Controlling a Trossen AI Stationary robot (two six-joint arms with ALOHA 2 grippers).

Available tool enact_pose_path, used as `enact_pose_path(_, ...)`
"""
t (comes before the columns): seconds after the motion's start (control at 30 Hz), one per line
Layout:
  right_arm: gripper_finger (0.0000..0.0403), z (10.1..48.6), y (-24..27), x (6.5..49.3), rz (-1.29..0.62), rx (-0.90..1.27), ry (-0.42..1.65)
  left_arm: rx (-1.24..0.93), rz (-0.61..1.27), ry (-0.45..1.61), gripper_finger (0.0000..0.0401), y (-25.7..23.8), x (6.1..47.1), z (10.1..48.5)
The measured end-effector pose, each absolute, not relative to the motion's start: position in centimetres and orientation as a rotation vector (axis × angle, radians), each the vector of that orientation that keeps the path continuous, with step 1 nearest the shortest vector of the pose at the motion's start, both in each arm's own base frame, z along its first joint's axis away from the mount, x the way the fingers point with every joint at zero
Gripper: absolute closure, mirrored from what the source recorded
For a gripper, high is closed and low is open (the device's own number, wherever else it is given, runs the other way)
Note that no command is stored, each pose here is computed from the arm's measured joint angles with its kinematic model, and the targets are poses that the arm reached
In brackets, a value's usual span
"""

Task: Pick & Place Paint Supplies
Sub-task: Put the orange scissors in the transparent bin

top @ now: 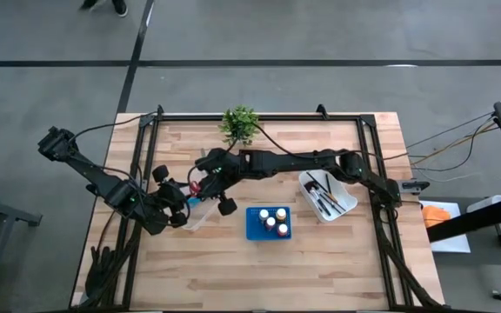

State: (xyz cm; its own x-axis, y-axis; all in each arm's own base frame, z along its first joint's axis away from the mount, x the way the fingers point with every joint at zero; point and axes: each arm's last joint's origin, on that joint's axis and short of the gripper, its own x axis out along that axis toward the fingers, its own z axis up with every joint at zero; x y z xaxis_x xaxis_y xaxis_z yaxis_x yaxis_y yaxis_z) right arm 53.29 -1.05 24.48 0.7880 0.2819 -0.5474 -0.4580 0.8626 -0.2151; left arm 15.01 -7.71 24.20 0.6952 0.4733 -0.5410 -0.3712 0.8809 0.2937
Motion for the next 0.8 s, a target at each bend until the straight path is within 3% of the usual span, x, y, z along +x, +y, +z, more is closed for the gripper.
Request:
enact_pose_path(0.67,0.0394,24.1,-2.4,53.1,0.346,-0.173,0.591,0.167,0.48,0.64,0.0249,-7.7,15.0,24.2)
enact_pose_path(0.8,0.0368,23.8,-3.5,52.8,0.321,-0.115,0.629,0.159,0.476,0.636,0.0249,-7.8,15.1,24.3)
